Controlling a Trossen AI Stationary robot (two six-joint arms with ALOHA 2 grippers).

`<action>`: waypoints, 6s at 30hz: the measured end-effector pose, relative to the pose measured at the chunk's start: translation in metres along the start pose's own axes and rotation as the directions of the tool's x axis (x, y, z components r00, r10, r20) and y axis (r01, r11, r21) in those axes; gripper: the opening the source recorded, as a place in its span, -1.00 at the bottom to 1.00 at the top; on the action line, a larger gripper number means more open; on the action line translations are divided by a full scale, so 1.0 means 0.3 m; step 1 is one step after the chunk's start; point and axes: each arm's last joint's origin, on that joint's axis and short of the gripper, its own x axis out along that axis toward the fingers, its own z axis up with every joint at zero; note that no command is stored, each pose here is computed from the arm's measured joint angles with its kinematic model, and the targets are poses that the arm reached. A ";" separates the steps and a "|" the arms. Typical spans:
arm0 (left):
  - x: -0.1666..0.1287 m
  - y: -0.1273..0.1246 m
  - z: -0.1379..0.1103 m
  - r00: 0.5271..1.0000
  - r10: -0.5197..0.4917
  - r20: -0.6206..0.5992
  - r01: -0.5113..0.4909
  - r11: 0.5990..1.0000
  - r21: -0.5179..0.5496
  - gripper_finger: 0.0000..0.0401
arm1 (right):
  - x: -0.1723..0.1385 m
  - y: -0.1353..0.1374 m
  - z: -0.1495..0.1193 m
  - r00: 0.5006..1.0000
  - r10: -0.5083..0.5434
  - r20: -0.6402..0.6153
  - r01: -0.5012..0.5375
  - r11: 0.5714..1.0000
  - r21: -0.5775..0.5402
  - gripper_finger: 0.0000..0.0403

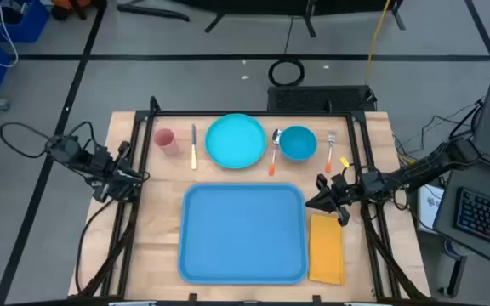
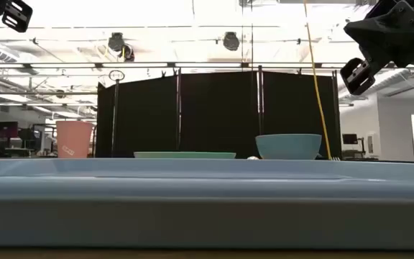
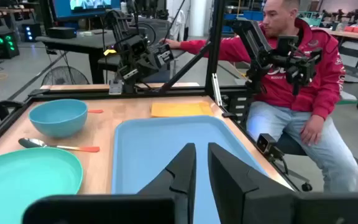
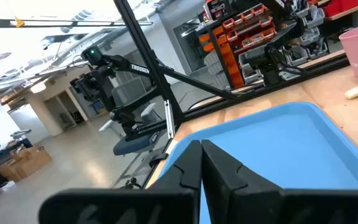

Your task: Set up tray

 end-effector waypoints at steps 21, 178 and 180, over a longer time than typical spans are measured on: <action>0.000 0.000 0.000 1.000 0.000 0.000 0.000 1.000 0.000 -0.77 | 0.000 0.000 0.000 1.000 0.000 0.000 0.000 1.000 0.000 -1.00; 0.448 -0.066 -0.114 0.857 0.515 -0.025 -0.514 0.857 0.043 -0.77 | 0.388 -0.186 0.171 0.742 -0.631 -0.226 0.328 0.637 -0.698 -1.00; 0.448 -0.066 -0.114 0.857 0.515 -0.025 -0.514 0.857 0.043 -0.77 | 0.388 -0.196 0.181 0.723 -0.625 -0.294 0.301 0.668 -0.680 -1.00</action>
